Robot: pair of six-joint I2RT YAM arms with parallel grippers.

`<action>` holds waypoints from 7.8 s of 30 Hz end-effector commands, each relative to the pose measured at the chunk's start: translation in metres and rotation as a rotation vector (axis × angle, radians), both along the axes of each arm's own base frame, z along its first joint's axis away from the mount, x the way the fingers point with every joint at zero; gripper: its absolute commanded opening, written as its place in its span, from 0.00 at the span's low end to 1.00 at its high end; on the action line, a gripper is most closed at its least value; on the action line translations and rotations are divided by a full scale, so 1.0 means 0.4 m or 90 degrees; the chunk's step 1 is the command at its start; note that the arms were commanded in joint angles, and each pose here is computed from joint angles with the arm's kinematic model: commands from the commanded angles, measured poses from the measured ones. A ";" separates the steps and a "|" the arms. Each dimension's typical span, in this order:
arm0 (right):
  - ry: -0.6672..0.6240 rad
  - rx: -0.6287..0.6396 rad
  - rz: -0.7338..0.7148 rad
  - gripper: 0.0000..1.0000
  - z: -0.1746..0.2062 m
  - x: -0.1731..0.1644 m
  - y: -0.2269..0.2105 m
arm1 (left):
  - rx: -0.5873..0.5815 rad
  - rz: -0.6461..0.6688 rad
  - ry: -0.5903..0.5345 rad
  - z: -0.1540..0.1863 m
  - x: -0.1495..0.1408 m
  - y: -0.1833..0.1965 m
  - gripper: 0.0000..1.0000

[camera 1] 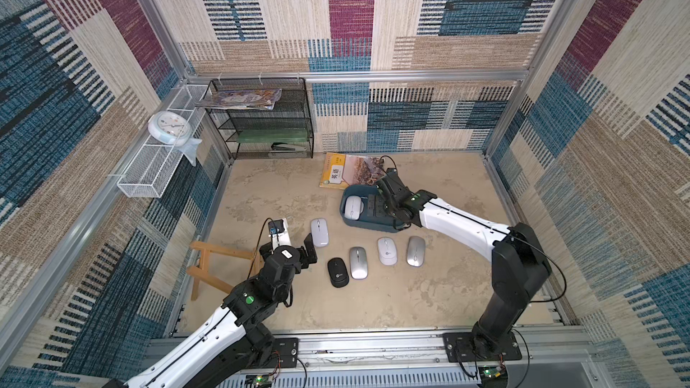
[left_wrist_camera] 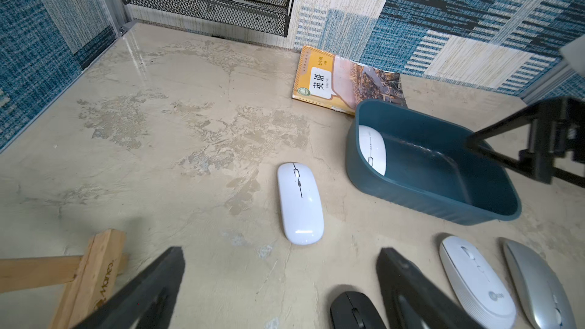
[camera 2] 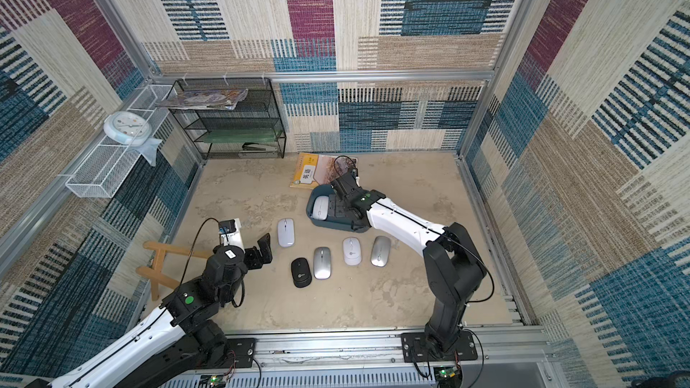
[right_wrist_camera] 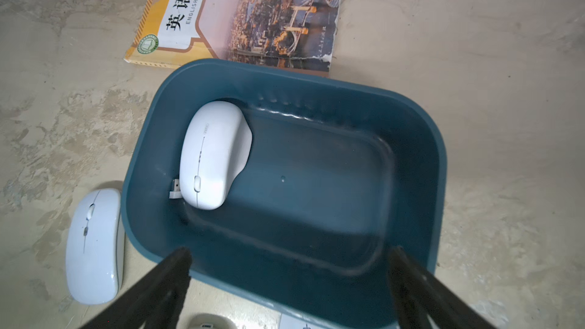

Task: Take out the mouse from the storage box
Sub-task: Pick up the mouse from the storage box, then place the mouse at the center of the board, then reset both arms

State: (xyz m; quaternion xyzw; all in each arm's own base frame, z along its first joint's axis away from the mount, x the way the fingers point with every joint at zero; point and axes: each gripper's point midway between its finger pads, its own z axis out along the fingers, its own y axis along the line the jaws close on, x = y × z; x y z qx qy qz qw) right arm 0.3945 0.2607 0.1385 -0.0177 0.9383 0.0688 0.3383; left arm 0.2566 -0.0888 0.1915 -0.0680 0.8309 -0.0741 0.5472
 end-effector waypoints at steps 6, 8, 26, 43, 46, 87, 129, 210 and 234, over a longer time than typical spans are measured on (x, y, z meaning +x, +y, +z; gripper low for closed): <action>0.054 -0.010 -0.003 1.00 -0.077 0.049 0.048 | -0.019 -0.006 -0.004 0.012 0.004 -0.011 0.99; 0.059 -0.017 -0.001 1.00 -0.089 0.062 0.057 | -0.022 -0.007 -0.004 0.013 0.003 -0.012 0.99; 0.165 -0.001 0.039 0.98 -0.197 0.087 0.140 | -0.057 0.008 -0.018 0.039 -0.024 0.015 0.99; 0.195 -0.015 0.080 0.97 -0.250 0.115 0.187 | -0.065 0.004 -0.020 0.041 -0.029 0.014 0.99; 0.197 -0.014 0.086 0.94 -0.251 0.110 0.194 | -0.064 -0.001 -0.018 0.039 -0.027 0.009 0.99; 0.107 -0.062 0.074 0.43 -0.147 0.122 0.147 | -0.033 -0.018 0.017 0.003 0.000 -0.024 0.99; 0.074 0.002 -0.129 0.44 -0.090 0.007 -0.356 | 0.041 0.019 0.040 -0.042 0.038 -0.014 0.99; -0.184 0.065 -0.141 0.99 0.216 -0.161 -0.492 | -0.092 -0.022 -0.013 0.045 0.008 -0.033 0.99; -0.387 -0.039 -0.213 0.99 0.342 -0.100 -0.580 | 0.056 0.121 -0.185 0.337 0.214 0.030 0.99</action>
